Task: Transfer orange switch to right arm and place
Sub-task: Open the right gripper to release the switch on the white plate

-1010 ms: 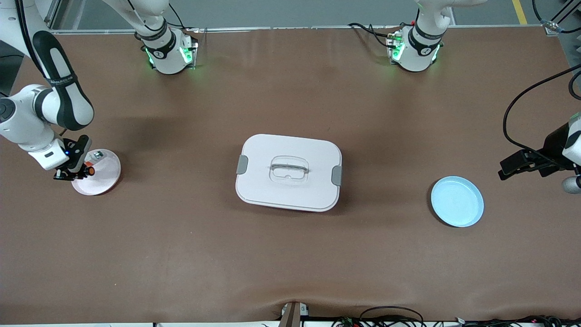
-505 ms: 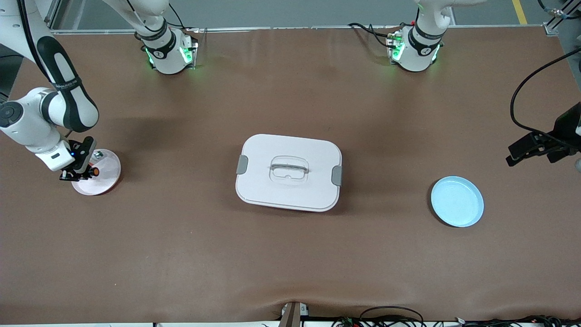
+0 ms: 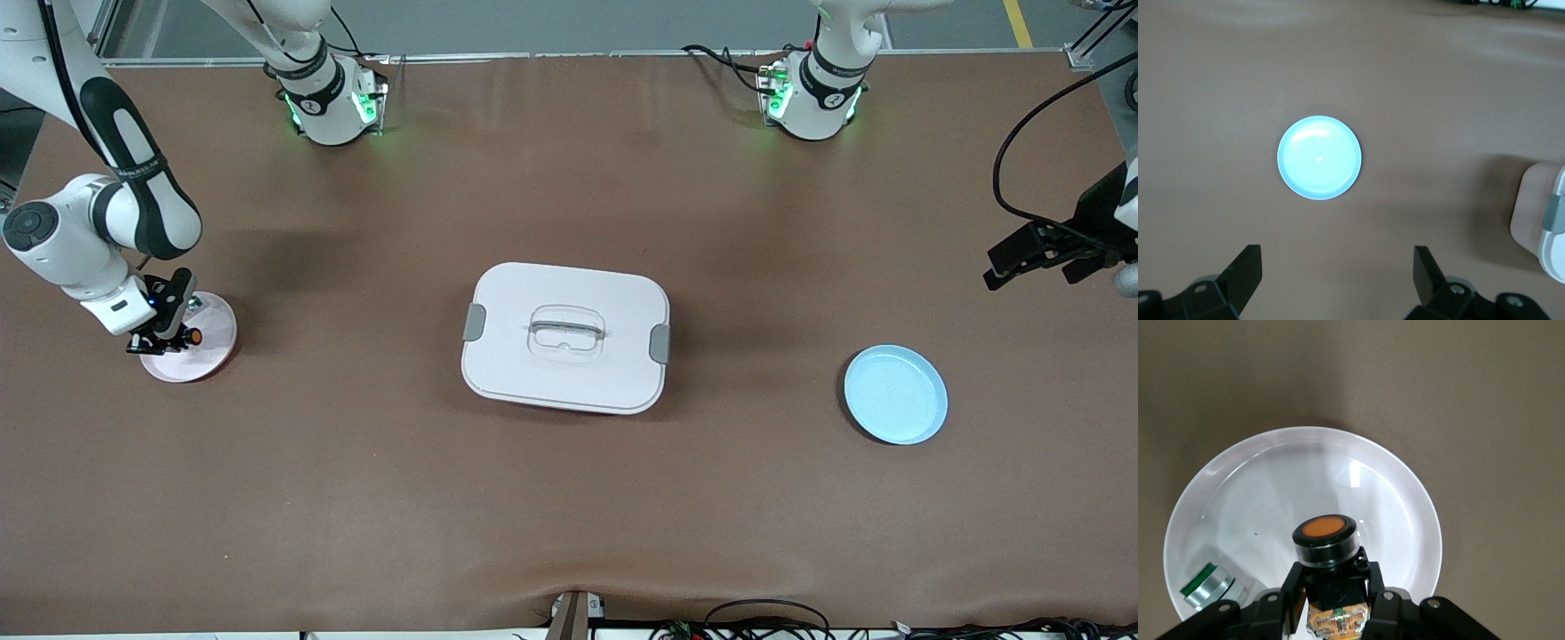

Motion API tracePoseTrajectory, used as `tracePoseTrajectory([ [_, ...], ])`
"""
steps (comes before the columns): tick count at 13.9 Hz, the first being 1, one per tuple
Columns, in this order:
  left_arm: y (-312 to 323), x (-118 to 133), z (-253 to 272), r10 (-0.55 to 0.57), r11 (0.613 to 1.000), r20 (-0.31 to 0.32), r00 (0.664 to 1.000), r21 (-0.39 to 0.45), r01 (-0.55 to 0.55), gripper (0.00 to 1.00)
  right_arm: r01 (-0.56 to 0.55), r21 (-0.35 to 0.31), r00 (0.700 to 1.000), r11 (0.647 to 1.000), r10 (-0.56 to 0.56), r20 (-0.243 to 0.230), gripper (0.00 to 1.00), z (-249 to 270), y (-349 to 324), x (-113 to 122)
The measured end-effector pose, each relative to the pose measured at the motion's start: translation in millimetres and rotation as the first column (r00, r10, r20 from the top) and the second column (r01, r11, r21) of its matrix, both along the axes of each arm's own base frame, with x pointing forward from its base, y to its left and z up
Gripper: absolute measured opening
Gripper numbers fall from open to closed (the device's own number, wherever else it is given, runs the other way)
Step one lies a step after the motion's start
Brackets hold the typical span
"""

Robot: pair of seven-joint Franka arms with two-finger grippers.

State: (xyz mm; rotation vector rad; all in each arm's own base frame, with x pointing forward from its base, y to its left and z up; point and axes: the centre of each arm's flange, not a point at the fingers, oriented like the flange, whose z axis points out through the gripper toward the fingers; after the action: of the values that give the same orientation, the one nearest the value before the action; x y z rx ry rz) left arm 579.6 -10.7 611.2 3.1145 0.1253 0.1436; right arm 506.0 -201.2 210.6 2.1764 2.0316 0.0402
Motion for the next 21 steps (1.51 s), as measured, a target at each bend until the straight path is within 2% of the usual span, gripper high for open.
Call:
tracePoseTrajectory([
  [6,-18,-3,-3,-0.063,0.998,-0.026,0.998,0.001,0.063,1.0,0.001,-0.001,1.0,1.0,-0.001,0.007,0.41,-14,0,-2],
  [10,-20,-3,-3,-0.064,0.998,-0.027,0.998,0.001,0.064,1.0,0.01,-0.001,1.0,1.0,-0.01,0.007,0.41,-15,-4,-4],
  [15,-17,-3,-5,-0.058,0.998,-0.026,0.998,0.001,0.058,1.0,0.02,-0.001,1.0,1.0,-0.02,0.012,0.41,-22,-8,-6],
  [20,-19,-12,-10,-0.062,0.998,0.003,0.998,0.003,0.062,1.0,0.037,0.001,0.999,0.999,-0.037,0.024,0.41,-30,-7,-6],
  [21,-21,-14,-10,-0.066,0.998,0.006,0.998,0.004,0.066,1.0,0.057,0.005,0.998,0.998,-0.057,0.025,0.47,-30,-6,-6],
])
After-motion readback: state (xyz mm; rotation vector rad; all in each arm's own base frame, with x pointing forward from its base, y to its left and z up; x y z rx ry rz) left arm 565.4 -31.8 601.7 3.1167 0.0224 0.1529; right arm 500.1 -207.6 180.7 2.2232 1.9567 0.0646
